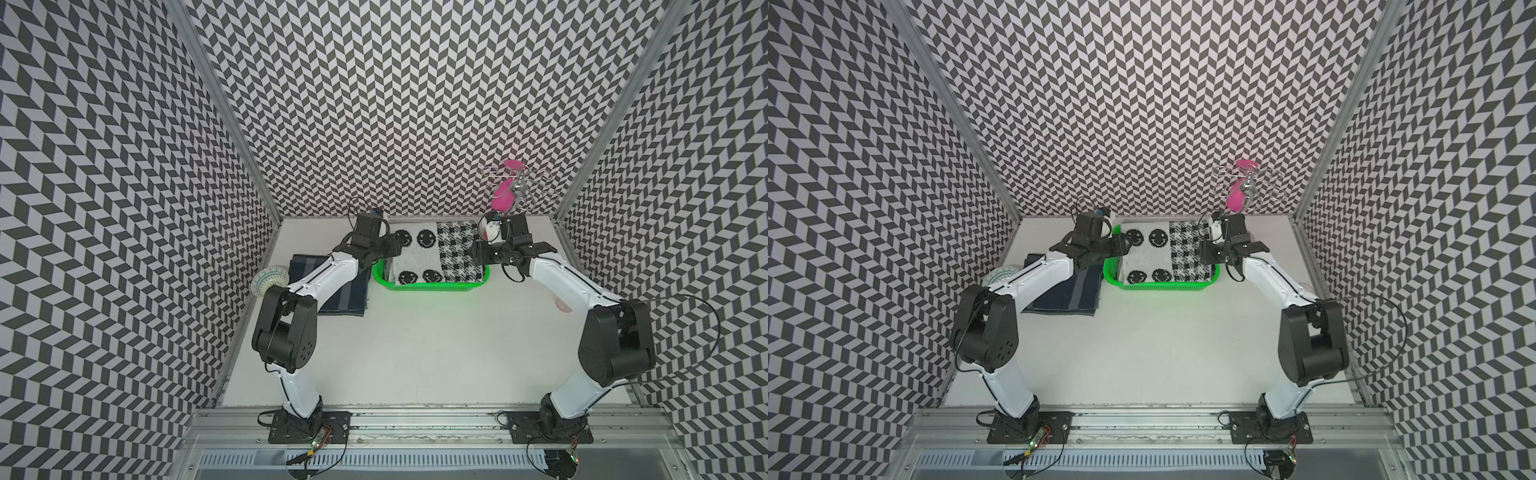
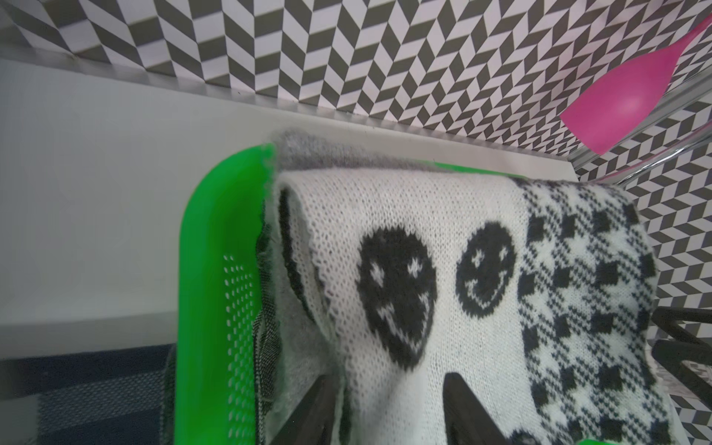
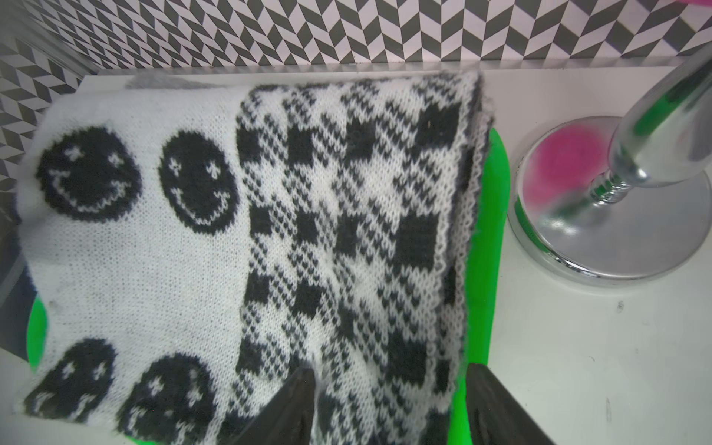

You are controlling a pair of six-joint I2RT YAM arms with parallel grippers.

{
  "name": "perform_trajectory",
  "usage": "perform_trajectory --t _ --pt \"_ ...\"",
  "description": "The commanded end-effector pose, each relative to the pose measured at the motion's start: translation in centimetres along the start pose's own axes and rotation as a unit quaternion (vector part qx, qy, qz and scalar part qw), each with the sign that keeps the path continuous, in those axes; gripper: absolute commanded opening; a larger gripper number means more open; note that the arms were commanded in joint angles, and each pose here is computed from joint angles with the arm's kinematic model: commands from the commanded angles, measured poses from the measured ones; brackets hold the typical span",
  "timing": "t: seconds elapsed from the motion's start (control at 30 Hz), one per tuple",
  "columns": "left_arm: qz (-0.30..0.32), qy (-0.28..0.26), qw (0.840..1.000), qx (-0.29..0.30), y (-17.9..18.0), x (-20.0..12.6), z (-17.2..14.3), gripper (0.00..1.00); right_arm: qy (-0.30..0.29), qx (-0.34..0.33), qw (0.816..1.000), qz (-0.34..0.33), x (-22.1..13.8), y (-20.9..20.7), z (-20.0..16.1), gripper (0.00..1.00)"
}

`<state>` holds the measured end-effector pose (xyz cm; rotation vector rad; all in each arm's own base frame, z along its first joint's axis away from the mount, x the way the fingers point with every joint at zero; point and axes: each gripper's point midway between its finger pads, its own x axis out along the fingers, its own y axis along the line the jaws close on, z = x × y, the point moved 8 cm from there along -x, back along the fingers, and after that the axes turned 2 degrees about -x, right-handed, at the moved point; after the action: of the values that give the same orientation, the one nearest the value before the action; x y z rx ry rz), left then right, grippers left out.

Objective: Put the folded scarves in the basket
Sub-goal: Place the scarf in the basket.

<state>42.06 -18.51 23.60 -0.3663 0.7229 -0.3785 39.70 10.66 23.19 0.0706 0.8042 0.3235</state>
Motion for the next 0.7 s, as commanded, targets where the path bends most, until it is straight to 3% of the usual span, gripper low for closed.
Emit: perform_trajectory --t 0.0,0.17,0.37,0.47,0.67 --pt "0.016 -0.022 1.000 0.011 -0.3 -2.1 1.2 0.49 -0.016 0.005 1.000 -0.010 -2.0 0.4 0.5 0.65" --pt "-0.031 -0.035 0.999 0.004 -2.1 -3.6 1.1 0.47 -0.033 0.011 0.998 0.052 -3.2 2.2 -0.4 0.60" --pt "-0.123 -0.013 0.992 -0.006 -5.0 -2.0 -1.3 0.43 0.004 0.015 0.996 0.088 -0.4 2.9 -2.9 0.44" --pt "-0.112 0.003 0.994 0.001 -5.2 -0.1 -2.4 0.43 0.009 0.016 0.997 0.074 0.9 2.3 -4.0 0.40" --pt "-0.063 0.037 0.997 -0.010 -1.8 3.2 -4.1 0.43 0.057 0.016 0.997 0.049 4.2 1.0 -6.6 0.36"
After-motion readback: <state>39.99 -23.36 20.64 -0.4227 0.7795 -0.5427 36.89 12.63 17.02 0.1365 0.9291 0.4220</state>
